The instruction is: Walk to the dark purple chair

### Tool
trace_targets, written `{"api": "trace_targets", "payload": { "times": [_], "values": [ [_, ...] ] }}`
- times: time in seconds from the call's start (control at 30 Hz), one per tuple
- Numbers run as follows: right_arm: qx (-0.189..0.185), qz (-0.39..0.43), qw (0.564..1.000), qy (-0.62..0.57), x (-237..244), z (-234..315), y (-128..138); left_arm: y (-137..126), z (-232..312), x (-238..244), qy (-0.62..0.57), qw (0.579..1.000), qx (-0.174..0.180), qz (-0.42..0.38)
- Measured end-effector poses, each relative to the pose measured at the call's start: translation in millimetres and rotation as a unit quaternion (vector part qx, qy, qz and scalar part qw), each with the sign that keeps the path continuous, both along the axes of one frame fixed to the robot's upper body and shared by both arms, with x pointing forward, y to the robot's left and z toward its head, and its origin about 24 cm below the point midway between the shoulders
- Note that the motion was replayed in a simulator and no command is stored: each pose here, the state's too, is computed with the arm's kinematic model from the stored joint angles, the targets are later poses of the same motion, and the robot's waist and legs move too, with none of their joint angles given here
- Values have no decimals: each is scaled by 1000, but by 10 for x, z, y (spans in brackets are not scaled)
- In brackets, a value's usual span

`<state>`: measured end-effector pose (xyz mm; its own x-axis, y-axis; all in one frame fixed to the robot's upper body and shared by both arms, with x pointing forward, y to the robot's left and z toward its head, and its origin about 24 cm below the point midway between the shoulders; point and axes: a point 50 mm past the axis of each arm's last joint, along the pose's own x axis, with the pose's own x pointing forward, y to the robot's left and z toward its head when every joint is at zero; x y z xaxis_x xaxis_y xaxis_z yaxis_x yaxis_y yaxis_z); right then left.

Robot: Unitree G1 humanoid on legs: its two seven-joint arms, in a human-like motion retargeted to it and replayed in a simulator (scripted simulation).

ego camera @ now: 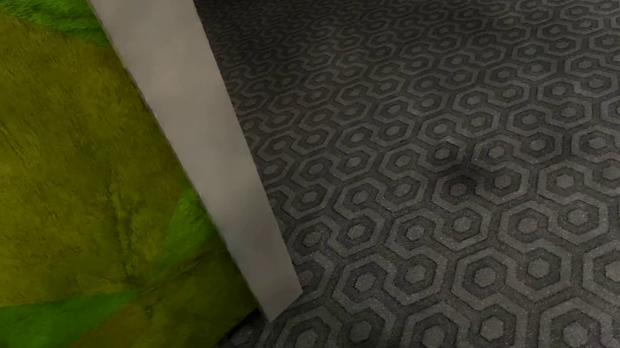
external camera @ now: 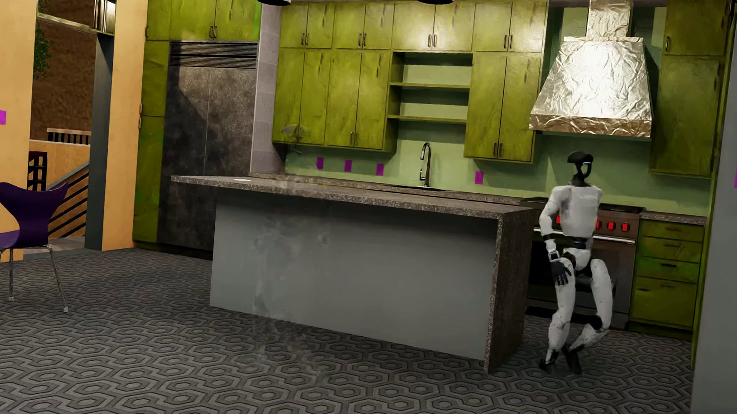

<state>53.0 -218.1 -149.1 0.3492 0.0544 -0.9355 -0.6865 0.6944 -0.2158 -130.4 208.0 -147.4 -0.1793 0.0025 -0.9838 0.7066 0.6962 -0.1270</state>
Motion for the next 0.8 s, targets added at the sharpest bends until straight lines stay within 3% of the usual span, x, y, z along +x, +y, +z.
{"api": "trace_targets", "payload": {
  "times": [0.1,0.17,0.23,0.33,0.4,0.43,0.5,0.63,0.8],
  "values": [
    [36,-35,994,-94,477,183,77,24,-54,249,-41,999,5,27],
    [49,-38,992,-108,526,214,141,140,-73,504,-87,994,24,67],
    [46,-31,996,-68,280,127,165,306,-60,728,-127,986,46,94],
    [2,8,996,84,-597,-81,81,489,-39,848,-142,982,73,100],
    [-25,84,980,176,-1100,-96,16,542,-43,936,-148,981,79,92],
    [-31,121,973,192,-1167,-89,-11,551,-36,1015,-161,980,76,90],
    [-36,92,979,178,-1113,-61,-92,542,-37,1165,-183,976,71,91],
    [-8,14,989,144,-1064,-29,6,630,21,1352,-223,965,77,115],
    [46,20,985,163,-1261,-38,403,589,34,1446,-244,959,67,128]
  ]
}}
